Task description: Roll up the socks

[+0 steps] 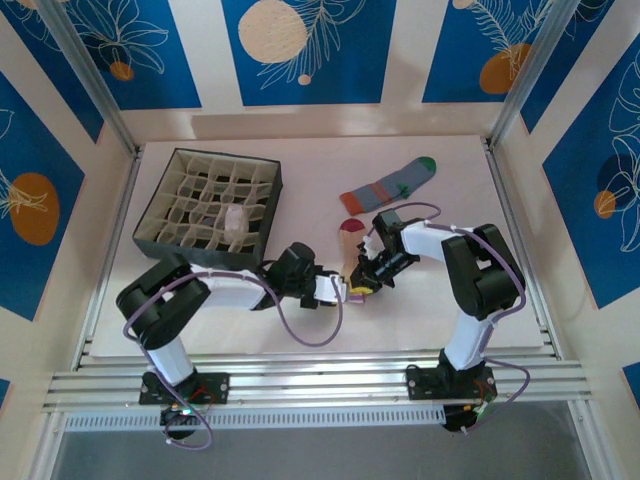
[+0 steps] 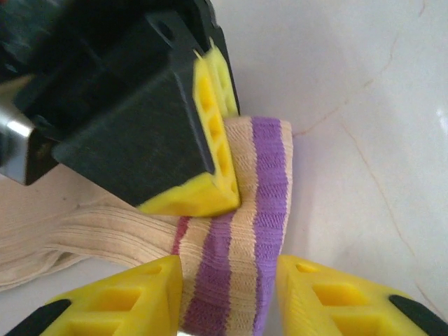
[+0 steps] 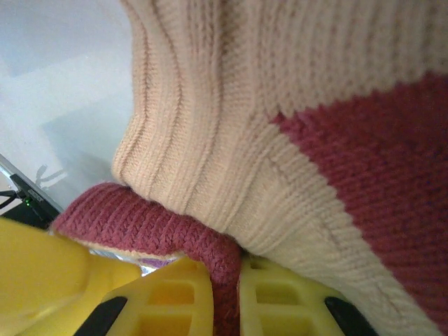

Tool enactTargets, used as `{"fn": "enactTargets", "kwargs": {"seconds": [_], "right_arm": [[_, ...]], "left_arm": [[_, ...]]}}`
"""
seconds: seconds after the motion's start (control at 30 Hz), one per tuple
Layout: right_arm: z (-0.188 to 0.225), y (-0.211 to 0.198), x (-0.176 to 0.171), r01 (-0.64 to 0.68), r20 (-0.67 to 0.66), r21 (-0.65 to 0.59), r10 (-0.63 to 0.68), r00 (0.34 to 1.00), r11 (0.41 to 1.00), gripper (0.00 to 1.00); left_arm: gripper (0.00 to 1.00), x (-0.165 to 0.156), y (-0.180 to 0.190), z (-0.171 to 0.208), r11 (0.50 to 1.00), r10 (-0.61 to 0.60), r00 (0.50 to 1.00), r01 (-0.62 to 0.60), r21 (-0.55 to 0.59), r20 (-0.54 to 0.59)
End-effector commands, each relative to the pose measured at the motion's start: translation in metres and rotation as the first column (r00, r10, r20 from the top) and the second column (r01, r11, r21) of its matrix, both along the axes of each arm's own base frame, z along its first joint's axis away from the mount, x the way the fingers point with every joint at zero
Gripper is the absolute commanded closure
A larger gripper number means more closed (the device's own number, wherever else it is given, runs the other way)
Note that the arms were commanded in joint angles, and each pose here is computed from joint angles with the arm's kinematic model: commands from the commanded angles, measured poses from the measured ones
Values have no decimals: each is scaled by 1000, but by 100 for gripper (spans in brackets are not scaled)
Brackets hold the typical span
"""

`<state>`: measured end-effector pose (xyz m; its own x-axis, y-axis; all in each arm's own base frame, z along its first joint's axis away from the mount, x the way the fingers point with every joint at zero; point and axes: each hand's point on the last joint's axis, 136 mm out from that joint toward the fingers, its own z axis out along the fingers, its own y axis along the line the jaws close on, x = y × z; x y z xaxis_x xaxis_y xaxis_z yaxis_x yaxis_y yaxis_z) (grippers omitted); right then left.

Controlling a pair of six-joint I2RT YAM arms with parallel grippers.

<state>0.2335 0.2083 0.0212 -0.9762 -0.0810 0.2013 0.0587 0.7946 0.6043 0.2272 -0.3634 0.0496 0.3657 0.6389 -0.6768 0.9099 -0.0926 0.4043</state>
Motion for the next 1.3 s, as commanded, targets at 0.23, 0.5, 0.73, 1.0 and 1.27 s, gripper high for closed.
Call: {"fn": "enactTargets", "kwargs": {"seconds": [0.23,0.5,0.73,1.0,1.27], "right_arm": [[-16,-14,-12,1,-95,-50,-5,995,999,94],[6,-3,-5,10,-91,67,-4,996,998,84],[30,-27,23,58,18,22,-58,998,998,56],[8,-29,56,51,59,-90,-46,997,995,75],[-7,25,78,-54,70,-31,56,996,998,85]], "left_arm": [[55,-7,-7,-33,991,-74,997,69,118,36],[88,-3,-7,-49,976,-86,995,75,206,43],[100,-10,5,-48,969,-82,996,74,237,25],[100,-22,17,-42,962,-54,999,54,269,-8],[100,-49,26,-34,940,-39,981,100,327,-189]]}}
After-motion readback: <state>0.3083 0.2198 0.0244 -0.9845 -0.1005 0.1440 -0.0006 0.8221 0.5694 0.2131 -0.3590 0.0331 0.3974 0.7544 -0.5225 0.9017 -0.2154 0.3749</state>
